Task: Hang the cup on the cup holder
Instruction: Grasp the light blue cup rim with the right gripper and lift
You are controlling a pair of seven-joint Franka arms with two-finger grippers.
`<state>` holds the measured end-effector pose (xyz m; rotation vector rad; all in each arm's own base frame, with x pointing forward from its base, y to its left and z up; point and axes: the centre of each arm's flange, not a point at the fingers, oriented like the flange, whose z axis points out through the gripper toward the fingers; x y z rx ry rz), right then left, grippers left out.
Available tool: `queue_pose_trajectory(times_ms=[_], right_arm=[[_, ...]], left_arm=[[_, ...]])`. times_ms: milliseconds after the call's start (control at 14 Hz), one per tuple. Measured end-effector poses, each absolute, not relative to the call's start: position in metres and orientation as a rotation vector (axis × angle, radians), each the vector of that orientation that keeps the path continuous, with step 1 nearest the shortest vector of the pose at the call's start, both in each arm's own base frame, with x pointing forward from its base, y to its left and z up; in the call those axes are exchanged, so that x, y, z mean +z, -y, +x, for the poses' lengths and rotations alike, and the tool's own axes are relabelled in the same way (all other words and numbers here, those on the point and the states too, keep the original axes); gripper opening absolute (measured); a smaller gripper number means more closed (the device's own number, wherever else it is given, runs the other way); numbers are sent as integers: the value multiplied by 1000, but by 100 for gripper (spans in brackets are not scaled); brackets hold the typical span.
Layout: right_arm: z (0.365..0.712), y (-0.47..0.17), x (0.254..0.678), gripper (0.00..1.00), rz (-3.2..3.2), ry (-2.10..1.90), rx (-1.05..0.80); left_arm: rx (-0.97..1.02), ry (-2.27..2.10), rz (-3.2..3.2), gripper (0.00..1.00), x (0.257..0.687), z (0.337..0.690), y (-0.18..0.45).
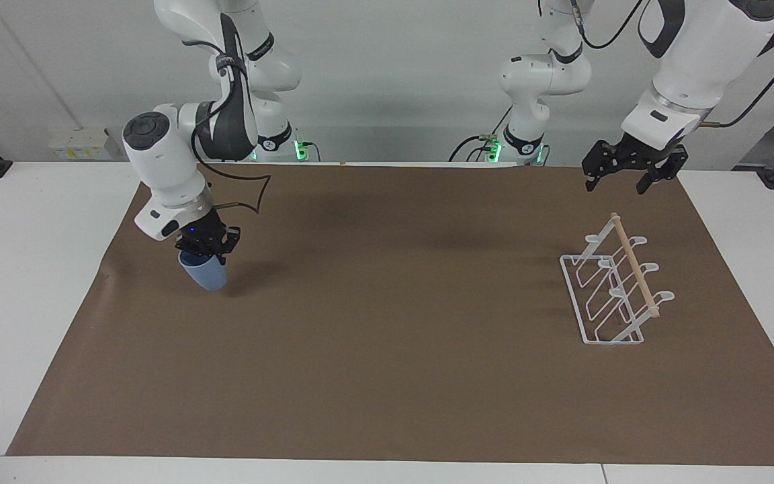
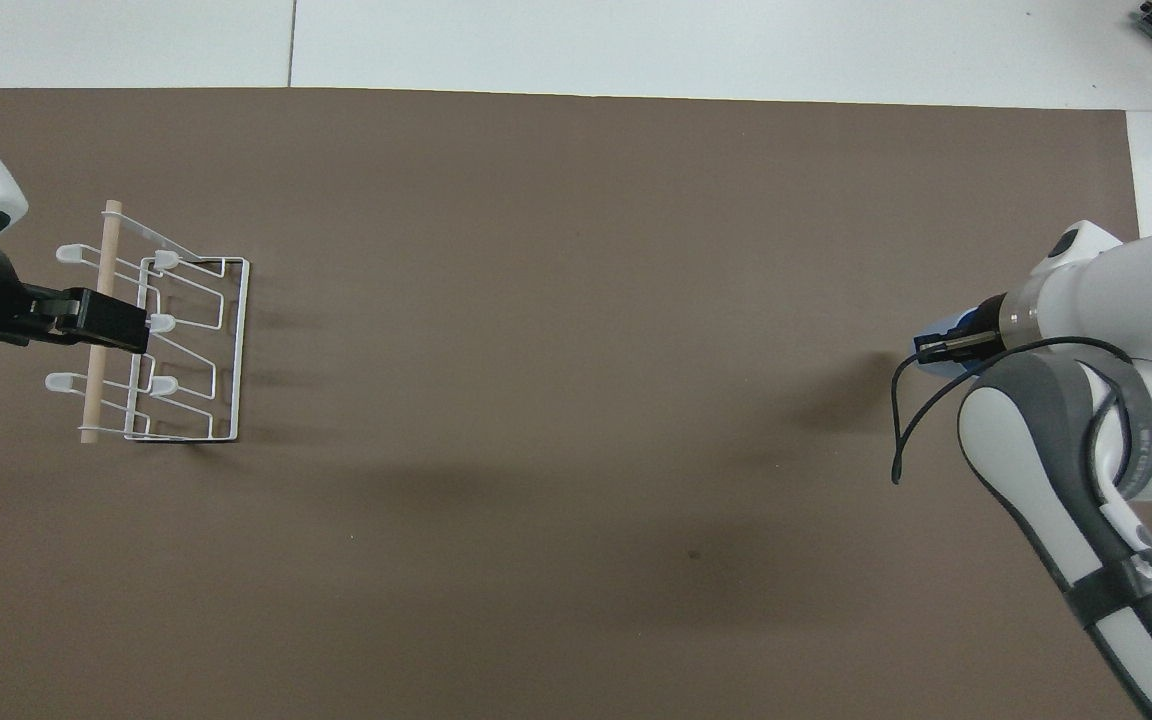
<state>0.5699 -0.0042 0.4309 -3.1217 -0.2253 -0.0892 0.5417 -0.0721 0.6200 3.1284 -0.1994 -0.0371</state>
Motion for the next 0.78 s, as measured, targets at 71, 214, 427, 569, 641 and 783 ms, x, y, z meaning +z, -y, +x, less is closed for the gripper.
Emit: queue_pose_trajectory(times_ms=[71, 214, 427, 569, 641, 783], right_arm=[[574, 4, 444, 5, -3122, 226, -101], [579, 4, 467, 5, -3122, 228, -119], [582, -3, 500, 5, -3119, 248, -100], [582, -8, 523, 5, -3116, 263, -82], [580, -13, 536, 5, -3115, 277, -80], [574, -29, 557, 5, -3111, 318, -83]], left_arm=[[-38, 194, 3129, 100, 620, 542, 70], [-38, 187, 3129, 100, 620, 542, 68], [-38, 166, 3130, 100, 620, 543, 61], [-38, 152, 3131, 100, 620, 544, 56], [-38, 151, 3131, 100, 620, 544, 55], [-38, 153, 3131, 100, 620, 544, 56]])
